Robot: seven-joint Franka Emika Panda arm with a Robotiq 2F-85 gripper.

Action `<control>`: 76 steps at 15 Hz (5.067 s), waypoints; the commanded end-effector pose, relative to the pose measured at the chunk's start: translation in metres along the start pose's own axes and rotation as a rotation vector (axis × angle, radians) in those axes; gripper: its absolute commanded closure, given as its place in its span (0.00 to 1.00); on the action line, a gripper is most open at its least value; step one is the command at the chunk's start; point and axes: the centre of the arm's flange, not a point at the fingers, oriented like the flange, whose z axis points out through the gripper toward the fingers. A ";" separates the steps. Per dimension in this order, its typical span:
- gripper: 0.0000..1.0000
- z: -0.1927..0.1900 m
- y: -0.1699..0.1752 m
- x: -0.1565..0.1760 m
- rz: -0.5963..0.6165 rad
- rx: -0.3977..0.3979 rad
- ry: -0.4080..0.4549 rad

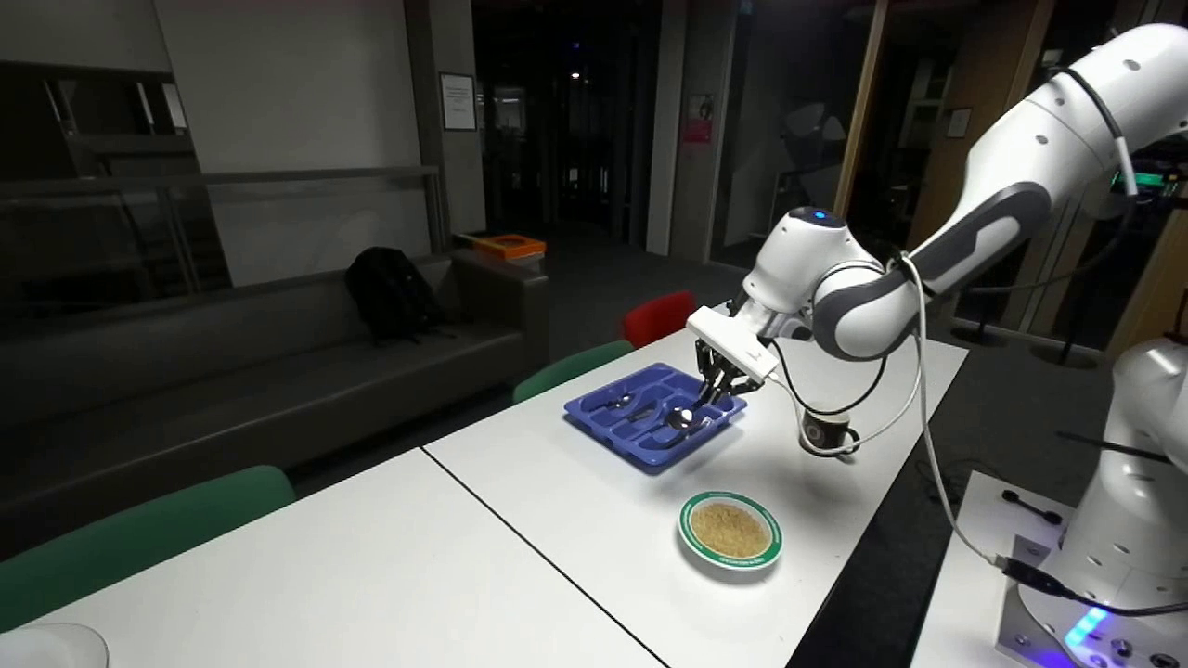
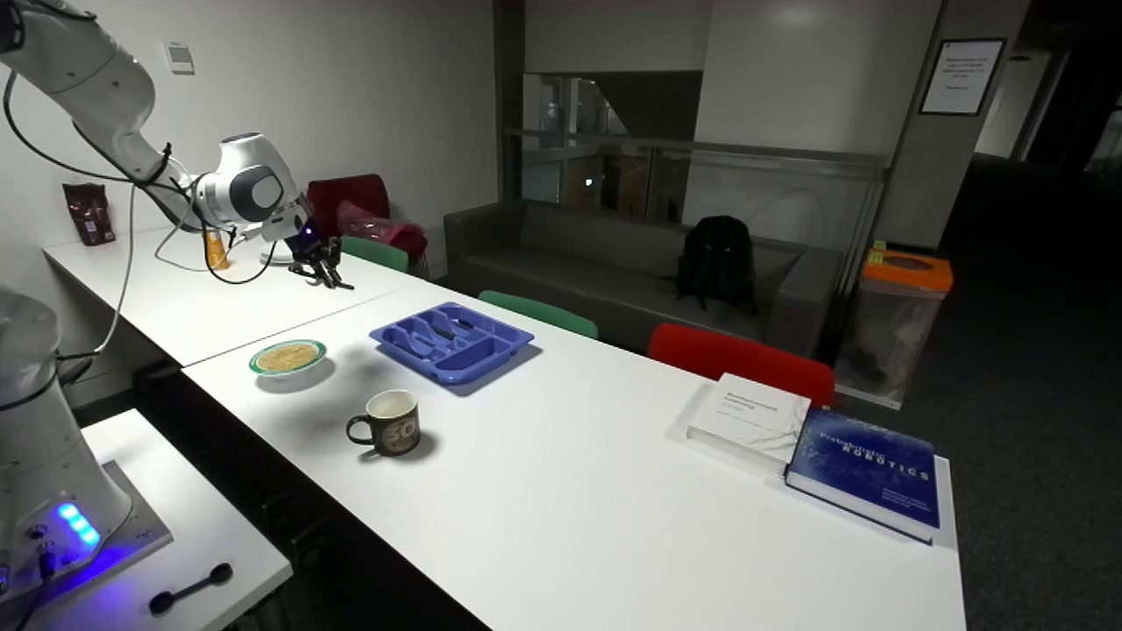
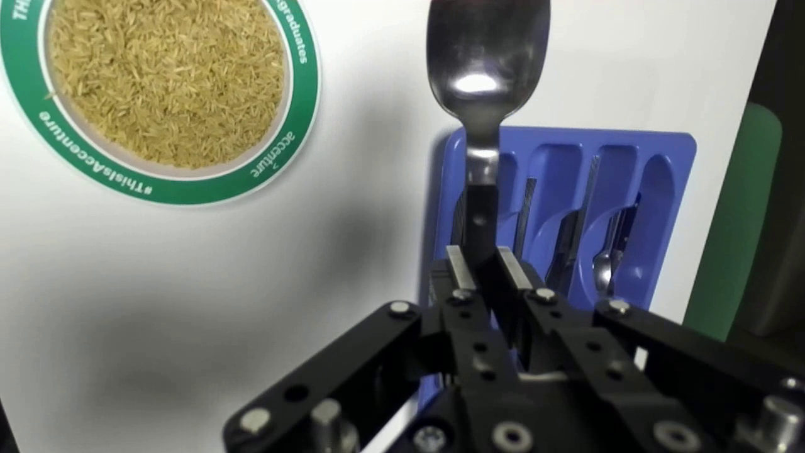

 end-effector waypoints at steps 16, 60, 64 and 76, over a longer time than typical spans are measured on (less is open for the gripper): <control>0.97 0.080 -0.119 0.060 -0.163 -0.006 -0.116; 0.97 0.213 -0.154 0.139 -0.042 -0.085 -0.116; 0.97 0.217 -0.154 0.143 -0.007 -0.110 -0.128; 0.97 0.218 -0.146 0.152 0.091 -0.149 -0.126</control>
